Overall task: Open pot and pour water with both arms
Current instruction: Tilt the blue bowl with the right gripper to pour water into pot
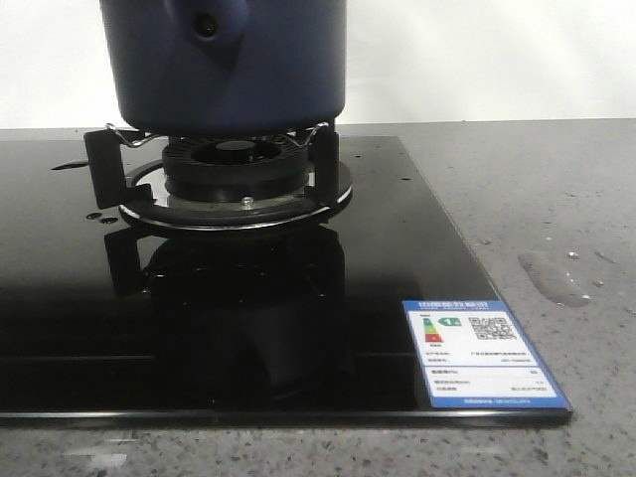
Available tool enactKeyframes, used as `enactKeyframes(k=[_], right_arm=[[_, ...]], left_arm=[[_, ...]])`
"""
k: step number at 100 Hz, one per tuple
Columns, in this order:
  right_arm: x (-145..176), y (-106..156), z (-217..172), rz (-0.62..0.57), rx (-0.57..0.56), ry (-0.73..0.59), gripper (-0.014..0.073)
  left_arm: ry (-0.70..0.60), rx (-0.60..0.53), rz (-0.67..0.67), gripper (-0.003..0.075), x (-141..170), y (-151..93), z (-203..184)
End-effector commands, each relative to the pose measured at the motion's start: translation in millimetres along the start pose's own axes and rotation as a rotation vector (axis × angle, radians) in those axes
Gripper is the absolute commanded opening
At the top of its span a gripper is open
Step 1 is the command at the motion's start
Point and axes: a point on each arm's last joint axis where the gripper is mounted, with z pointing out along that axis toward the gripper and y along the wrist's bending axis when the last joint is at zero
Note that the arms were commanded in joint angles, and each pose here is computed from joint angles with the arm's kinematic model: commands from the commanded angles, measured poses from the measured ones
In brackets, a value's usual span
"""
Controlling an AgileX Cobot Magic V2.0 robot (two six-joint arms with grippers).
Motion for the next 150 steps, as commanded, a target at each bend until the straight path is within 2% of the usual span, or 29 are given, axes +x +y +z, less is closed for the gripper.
enactKeyframes(k=[1, 16, 36, 48, 81, 96, 119, 141, 150], right_arm=[[-28.5, -15.9, -41.8, -0.038, 0.107, -0.219, -0.0041], [-32.9, -7.9, -43.7, -0.141, 0.194, -0.246, -0.0041], [-35.4, 0.2, -42.5, -0.212, 0.246, -0.259, -0.0041], [-39.1, 1.6, -45.5, -0.284, 0.322, -0.282, -0.0041], [-61.5, 21.1, -67.8, -0.514, 0.472, -0.487, -0.0041], [-66.0, 25.2, -73.9, -0.581, 0.529, -0.522, -0.0041], [-67.0, 25.9, -78.9, -0.625, 0.598, -0.511, -0.0041], [-65.9, 28.4, -80.9, -0.624, 0.610, -0.491, -0.0041], [-59.6, 29.0, -74.3, -0.603, 0.602, -0.437, -0.0041]], left_arm=[[-0.049, -0.010, -0.034, 0.0243, -12.8, -0.1, -1.7], [-0.049, -0.010, -0.034, 0.0243, -12.8, -0.1, -1.7], [-0.049, -0.010, -0.034, 0.0243, -12.8, -0.1, -1.7], [-0.049, -0.010, -0.034, 0.0243, -12.8, -0.1, -1.7], [-0.049, -0.003, -0.036, 0.0242, -12.9, -0.7, -1.7], [-0.041, 0.018, -0.011, 0.0242, -12.1, -3.4, -1.5], [-0.035, 0.035, 0.015, 0.0242, -11.5, -5.6, -1.4], [-0.036, 0.034, 0.026, 0.0242, -11.6, -6.0, -1.2], [-0.037, 0.040, 0.024, 0.0242, -11.7, -6.6, -1.2]])
